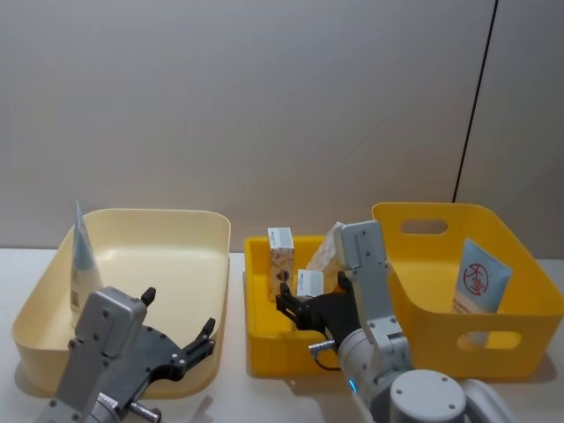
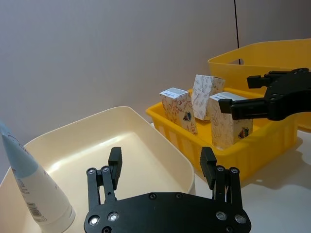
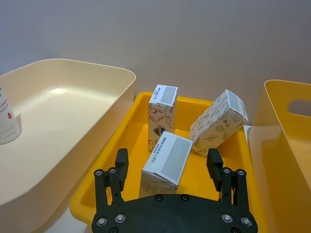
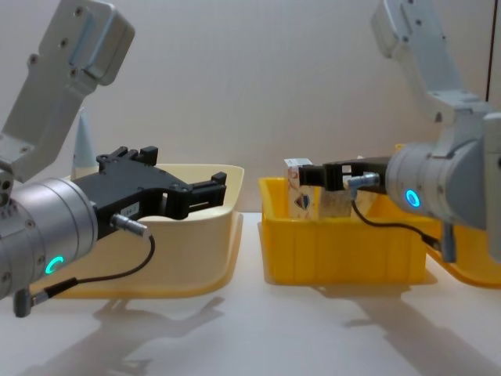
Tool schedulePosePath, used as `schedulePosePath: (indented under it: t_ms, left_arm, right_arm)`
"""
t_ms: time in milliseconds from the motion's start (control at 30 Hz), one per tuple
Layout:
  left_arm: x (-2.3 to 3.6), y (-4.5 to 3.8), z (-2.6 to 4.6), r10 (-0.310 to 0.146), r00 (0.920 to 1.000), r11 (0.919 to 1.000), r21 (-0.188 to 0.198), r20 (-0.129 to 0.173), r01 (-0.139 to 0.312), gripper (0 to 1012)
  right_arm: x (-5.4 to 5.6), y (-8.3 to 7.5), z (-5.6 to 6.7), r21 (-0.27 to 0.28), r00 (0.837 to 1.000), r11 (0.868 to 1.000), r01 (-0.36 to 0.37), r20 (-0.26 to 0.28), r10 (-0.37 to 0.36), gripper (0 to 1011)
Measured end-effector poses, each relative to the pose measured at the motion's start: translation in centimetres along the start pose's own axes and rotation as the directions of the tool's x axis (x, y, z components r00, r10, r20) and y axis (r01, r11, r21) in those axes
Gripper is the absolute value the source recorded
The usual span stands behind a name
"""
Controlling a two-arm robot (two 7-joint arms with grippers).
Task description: Bimanual collaborative sorting of washing and personal care products
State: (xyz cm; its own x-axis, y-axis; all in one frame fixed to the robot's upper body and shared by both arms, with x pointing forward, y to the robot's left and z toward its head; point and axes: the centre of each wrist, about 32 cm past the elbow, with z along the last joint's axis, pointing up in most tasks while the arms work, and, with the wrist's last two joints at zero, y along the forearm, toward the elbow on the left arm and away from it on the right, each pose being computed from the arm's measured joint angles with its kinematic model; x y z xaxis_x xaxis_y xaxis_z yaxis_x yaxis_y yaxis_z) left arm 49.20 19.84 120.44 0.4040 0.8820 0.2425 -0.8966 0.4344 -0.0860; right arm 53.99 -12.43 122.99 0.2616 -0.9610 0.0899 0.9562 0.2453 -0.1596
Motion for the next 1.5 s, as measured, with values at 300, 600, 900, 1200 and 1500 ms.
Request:
schedulePosePath:
  t_ms: [300,600,900,1200,1500]
  left_arm:
    - [0.00,0.00,0.00,0.000,1.0000,1.0000,0.000,0.000,0.000,1003]
    - [0.00,0.00,0.00,0.000,1.0000,1.0000,0.000,0.000,0.000,1003]
    - [0.00,0.00,0.00,0.000,1.0000,1.0000,0.000,0.000,0.000,1003]
    - [0.00,0.00,0.00,0.000,1.0000,1.0000,0.000,0.000,0.000,1003]
    - [0.00,0.00,-0.01,0.000,1.0000,1.0000,0.000,0.000,0.000,1003]
  right_arm:
    - [-0.5,1.2,-0.6,-0.014,1.000,0.999,0.030,0.007,-0.030,1001]
    - [-0.8,1.9,-1.1,-0.030,0.999,0.999,0.041,0.011,-0.041,1001]
    - [-1.0,2.4,-1.4,-0.040,0.999,0.998,0.046,0.015,-0.046,835]
    - [-1.1,2.6,-1.6,-0.043,0.999,0.998,0.048,0.016,-0.047,565]
    - [-1.0,2.4,-1.6,-0.027,0.999,0.998,0.049,0.013,-0.048,412]
